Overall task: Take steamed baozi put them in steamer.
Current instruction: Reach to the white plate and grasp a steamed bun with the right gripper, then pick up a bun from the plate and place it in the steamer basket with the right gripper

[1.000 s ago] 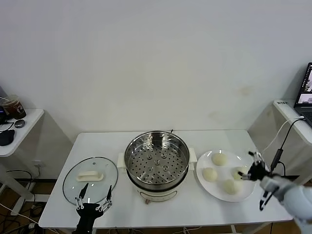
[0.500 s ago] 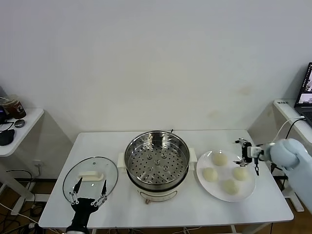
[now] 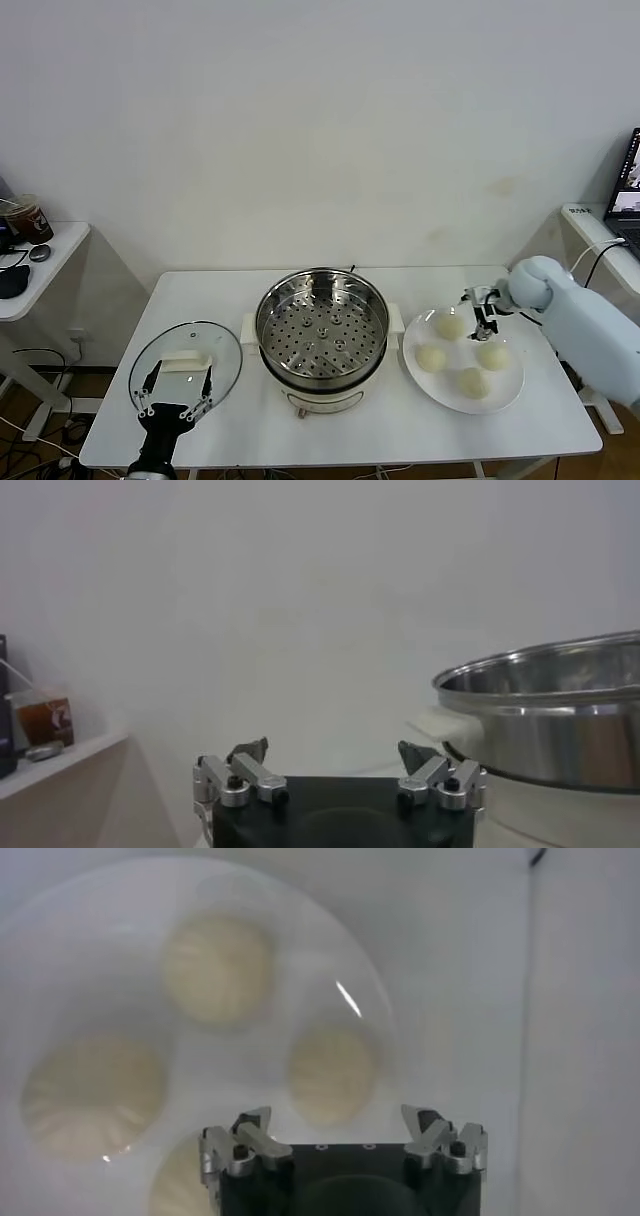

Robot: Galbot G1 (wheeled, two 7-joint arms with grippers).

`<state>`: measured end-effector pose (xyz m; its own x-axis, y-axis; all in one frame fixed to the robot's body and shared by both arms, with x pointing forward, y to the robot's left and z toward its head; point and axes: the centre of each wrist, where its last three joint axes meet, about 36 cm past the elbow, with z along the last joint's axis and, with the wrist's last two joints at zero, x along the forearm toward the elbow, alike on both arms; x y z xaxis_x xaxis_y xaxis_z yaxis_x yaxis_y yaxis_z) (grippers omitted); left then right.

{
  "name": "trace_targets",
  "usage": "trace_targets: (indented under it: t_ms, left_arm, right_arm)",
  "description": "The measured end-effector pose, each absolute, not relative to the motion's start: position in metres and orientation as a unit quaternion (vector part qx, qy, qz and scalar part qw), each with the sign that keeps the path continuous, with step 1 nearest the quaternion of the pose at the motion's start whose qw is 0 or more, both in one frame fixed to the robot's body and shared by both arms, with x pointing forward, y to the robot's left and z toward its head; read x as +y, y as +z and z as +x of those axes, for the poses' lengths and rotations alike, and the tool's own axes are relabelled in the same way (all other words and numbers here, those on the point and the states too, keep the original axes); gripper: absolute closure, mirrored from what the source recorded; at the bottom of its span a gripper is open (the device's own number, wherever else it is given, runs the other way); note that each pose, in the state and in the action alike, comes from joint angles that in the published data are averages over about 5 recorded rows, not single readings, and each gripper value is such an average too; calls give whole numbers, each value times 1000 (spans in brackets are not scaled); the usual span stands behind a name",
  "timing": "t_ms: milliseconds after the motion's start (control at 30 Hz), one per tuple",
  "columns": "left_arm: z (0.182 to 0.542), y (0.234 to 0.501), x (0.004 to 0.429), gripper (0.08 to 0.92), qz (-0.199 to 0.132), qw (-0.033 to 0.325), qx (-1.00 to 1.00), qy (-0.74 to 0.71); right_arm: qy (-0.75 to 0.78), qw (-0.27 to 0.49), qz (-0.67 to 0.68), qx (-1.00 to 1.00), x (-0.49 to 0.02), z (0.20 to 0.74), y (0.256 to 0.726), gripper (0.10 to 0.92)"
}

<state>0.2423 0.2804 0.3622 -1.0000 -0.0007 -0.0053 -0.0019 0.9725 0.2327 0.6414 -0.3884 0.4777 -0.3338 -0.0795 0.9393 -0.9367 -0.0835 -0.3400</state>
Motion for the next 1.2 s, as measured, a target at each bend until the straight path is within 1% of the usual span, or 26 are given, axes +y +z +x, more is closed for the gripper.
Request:
trace_targets:
  t_ms: [267,500,600,1033,1133,1200]
  left_arm:
    - [241,364,282,177,-3,5,993,119]
    - [239,365,285,177,-7,9,992,126]
    - [238,365,285,177,-8,11,992,129]
    - [238,369,285,177,-9,19,991,132]
    - [239,370,285,177,-8,22,991,133]
    - [240,371,285,177,-7,24,991,134]
  right_arm:
    - [584,386,450,-555,-373,659,460,211]
    - [584,394,452,-546,-360,669,449,274]
    - [586,397,454,-541,-356,670,446,314]
    - [591,400,452,-535,-354,675,453,558]
    - [592,396,453,-536,-355,675,461,586]
    - [593,391,454,-537,-354,676,471,585]
